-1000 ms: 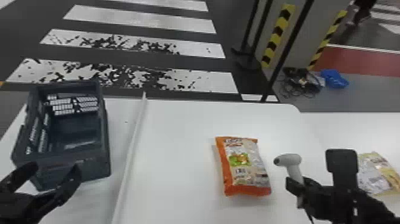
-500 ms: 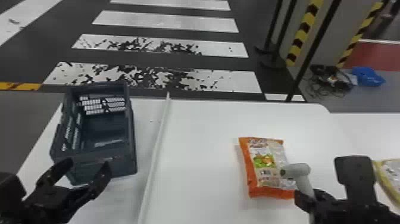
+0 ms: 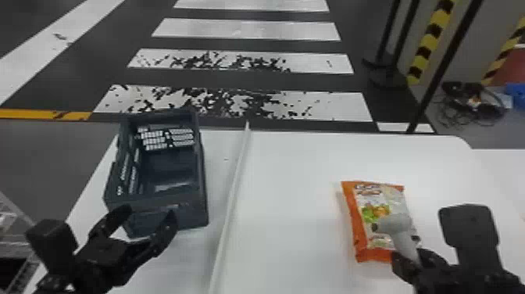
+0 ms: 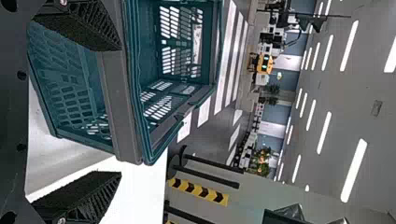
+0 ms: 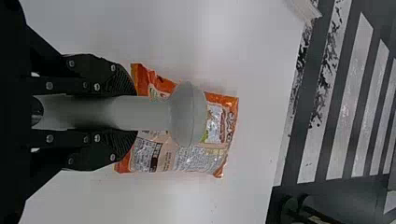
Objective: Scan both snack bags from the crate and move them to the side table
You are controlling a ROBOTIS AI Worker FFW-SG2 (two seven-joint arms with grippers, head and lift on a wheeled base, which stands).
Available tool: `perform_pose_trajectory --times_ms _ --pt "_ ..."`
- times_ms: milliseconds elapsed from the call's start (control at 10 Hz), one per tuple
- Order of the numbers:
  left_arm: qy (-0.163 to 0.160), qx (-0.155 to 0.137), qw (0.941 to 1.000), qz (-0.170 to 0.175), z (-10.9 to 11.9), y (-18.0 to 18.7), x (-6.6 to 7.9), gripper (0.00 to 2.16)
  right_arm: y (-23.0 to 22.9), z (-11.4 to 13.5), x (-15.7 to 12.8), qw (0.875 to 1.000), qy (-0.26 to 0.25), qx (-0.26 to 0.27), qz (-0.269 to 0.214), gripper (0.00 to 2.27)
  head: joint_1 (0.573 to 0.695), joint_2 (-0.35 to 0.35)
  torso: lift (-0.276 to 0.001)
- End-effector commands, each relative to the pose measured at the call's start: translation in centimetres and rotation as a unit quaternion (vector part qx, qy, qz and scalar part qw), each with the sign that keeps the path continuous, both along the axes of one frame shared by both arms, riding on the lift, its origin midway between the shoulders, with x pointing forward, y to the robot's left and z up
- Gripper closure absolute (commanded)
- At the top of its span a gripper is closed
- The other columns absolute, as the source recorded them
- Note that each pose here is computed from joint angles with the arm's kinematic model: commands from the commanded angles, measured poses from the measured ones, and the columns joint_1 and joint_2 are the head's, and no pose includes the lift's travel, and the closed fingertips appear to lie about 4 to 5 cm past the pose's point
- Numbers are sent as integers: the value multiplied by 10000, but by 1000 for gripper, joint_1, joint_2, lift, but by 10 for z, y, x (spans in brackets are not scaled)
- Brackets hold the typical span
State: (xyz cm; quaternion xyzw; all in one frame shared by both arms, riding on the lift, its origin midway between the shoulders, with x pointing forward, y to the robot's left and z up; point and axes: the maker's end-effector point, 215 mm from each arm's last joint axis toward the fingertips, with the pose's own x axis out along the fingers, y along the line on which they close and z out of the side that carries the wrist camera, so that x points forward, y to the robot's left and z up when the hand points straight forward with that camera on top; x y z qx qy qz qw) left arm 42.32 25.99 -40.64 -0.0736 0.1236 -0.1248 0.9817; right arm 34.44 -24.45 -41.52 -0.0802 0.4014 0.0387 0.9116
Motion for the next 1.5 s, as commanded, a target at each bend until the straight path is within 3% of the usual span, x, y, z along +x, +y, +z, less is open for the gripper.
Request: perform_pose_trajectory --times_ms 0,900,1100,1400 --pt "-4 12 10000 -11 1 0 0 39 2 -2 4 10000 10 -17 26 2236 695 20 -99" --pt "-14 23 10000 -12 2 1 0 39 5 -21 13 9997 194 -109 67 2236 695 32 -99" --pt "-7 10 10000 -4 2 1 -1 39 5 -16 17 9999 120 -94 79 2236 695 32 -99" --pt "3 -6 10000 0 0 0 -1 39 -11 10 38 9994 -300 -150 -51 2236 695 26 -99"
